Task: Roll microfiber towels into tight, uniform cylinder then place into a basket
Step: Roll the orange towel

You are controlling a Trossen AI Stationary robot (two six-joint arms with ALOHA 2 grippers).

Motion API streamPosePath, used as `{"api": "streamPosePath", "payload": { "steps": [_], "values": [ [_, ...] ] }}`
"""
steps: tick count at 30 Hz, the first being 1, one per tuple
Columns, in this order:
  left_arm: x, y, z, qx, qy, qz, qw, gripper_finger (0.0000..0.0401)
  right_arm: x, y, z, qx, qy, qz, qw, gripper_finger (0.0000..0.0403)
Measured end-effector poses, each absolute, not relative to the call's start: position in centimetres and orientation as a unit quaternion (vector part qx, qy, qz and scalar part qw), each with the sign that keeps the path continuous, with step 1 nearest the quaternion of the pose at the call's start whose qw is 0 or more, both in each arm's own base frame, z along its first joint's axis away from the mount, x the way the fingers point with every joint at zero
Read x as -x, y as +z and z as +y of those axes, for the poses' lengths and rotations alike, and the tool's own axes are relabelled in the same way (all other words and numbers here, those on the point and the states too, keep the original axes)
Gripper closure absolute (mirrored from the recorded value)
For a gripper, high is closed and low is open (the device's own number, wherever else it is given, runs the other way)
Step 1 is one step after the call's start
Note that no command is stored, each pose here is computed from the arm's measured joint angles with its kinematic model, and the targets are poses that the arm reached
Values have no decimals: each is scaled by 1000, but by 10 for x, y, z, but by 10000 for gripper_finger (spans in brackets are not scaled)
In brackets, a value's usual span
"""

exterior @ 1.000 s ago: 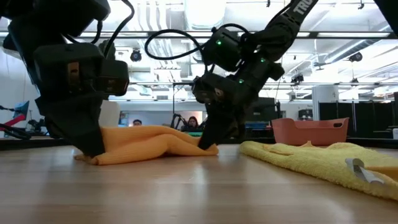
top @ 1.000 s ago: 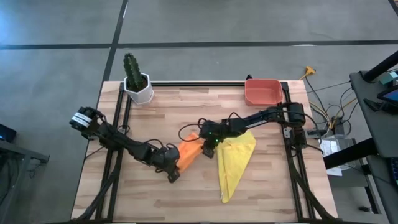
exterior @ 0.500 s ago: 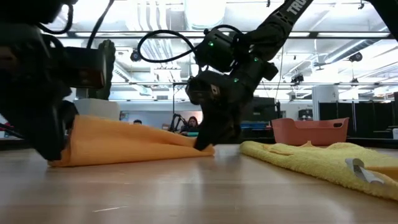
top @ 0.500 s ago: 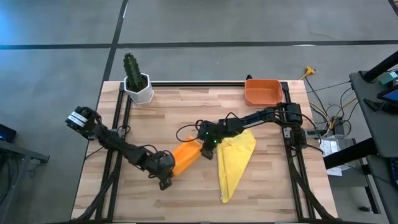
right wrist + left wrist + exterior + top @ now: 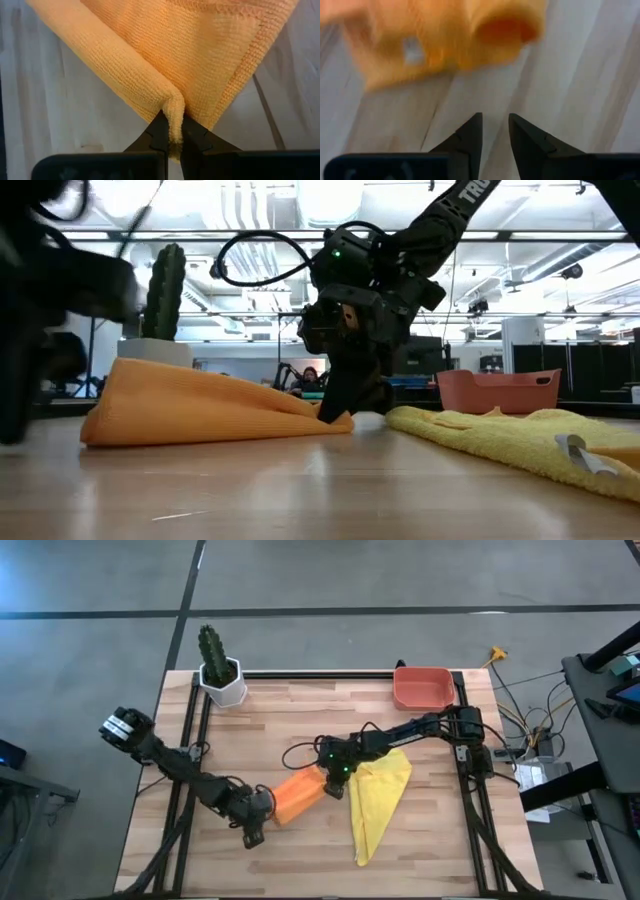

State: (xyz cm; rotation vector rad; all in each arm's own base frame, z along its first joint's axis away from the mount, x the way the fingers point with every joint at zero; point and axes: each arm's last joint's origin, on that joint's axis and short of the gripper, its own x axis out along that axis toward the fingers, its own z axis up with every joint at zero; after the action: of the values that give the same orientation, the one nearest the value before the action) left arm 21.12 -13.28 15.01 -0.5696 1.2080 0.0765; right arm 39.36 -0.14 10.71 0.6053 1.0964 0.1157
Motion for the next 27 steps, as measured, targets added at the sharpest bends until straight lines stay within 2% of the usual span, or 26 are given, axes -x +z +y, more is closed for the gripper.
{"api": "streamPosePath", "payload": {
  "steps": [5, 9, 13, 20, 27],
  "values": [
    [-200, 185, -126, 269, 64, 524, 805, 321, -399, 114, -1, -281, 54, 513, 809, 387],
    [-206, 221, -125, 263, 44, 387, 883, 321, -402, 119, -1, -281, 49, 522, 804, 387],
    [-217, 239, -128, 162, 5, 276, 947, 321, -403, 124, -1, -301, 39, 539, 786, 387],
    [-232, 215, -132, 96, 19, 307, 947, 321, -407, 134, 3, -387, 50, 547, 741, 387],
    [-242, 185, -138, 53, 28, 354, 933, 321, -416, 145, 5, -423, 40, 534, 731, 387]
  ]
}}
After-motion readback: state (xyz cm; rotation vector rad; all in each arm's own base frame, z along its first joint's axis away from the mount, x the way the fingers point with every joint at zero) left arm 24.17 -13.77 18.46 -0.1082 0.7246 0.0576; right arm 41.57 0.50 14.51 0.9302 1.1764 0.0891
